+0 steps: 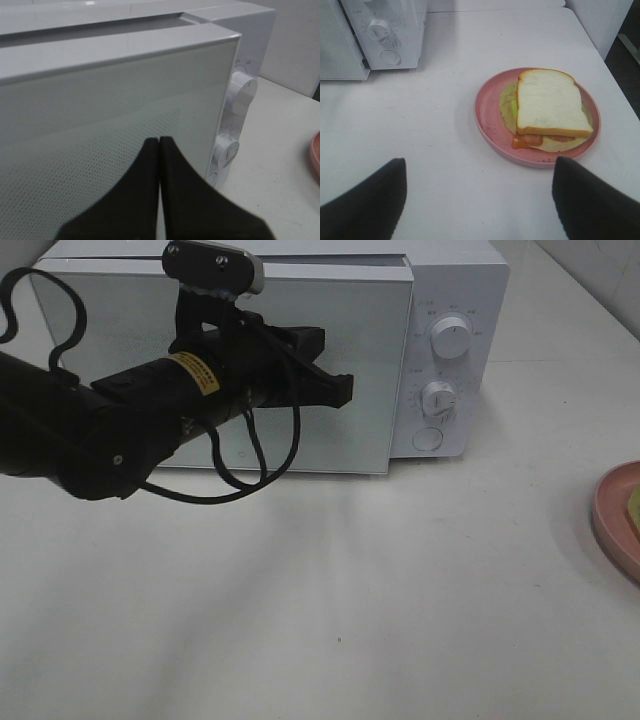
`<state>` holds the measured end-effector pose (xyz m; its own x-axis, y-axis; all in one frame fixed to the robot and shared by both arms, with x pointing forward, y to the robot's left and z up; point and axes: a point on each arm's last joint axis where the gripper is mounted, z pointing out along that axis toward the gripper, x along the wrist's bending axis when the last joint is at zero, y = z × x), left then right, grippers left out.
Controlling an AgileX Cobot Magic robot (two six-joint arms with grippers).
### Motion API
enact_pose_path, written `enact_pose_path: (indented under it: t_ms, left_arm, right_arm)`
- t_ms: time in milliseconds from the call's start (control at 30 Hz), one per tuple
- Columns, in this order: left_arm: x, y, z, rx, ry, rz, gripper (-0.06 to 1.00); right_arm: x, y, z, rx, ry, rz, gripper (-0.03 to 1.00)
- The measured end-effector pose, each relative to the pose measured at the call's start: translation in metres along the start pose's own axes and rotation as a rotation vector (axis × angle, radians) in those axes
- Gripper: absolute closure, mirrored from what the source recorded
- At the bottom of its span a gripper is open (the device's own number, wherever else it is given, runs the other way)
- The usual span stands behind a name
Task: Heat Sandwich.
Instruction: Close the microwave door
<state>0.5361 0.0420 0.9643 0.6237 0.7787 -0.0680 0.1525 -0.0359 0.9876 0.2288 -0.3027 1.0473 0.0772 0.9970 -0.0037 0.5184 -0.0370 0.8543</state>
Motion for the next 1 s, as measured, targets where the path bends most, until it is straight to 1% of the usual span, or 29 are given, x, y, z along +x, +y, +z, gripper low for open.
enact_pose_path:
  t_ms: [100,267,400,567,700,800,1000]
  left_arm:
    - [-0.001,0.000,0.013,0.017,-0.002,-0.001,0.94]
    - [-0.001,-0.002,0.020,0.022,-0.002,-0.001,0.94]
    - [-0.002,-0.002,0.035,0.041,-0.003,-0.002,0.94]
    - [-0.004,-0.001,0.041,0.038,-0.007,-0.001,0.94]
    - [-0.010,-0.001,0.052,0.039,-0.031,0.018,0.94]
    - [-0.012,-0.003,0.055,0.047,-0.037,0.023,0.94]
    - [-0.009,-0.002,0.063,0.045,-0.033,0.027,0.94]
  right_arm:
    - [0.000,0.000,0.000,0.000,0.000,0.000,0.20]
    - [0.000,0.000,0.000,0.000,0.000,0.000,0.20]
    - [0.000,0.000,0.000,0.000,0.000,0.000,0.20]
    - [0.000,0.000,0.000,0.000,0.000,0.000,0.20]
    - [0.000,0.000,0.000,0.000,0.000,0.000,0.20]
    - [0.000,0.000,0.000,0.000,0.000,0.000,0.20]
    - [0.000,0.000,0.000,0.000,0.000,0.000,0.20]
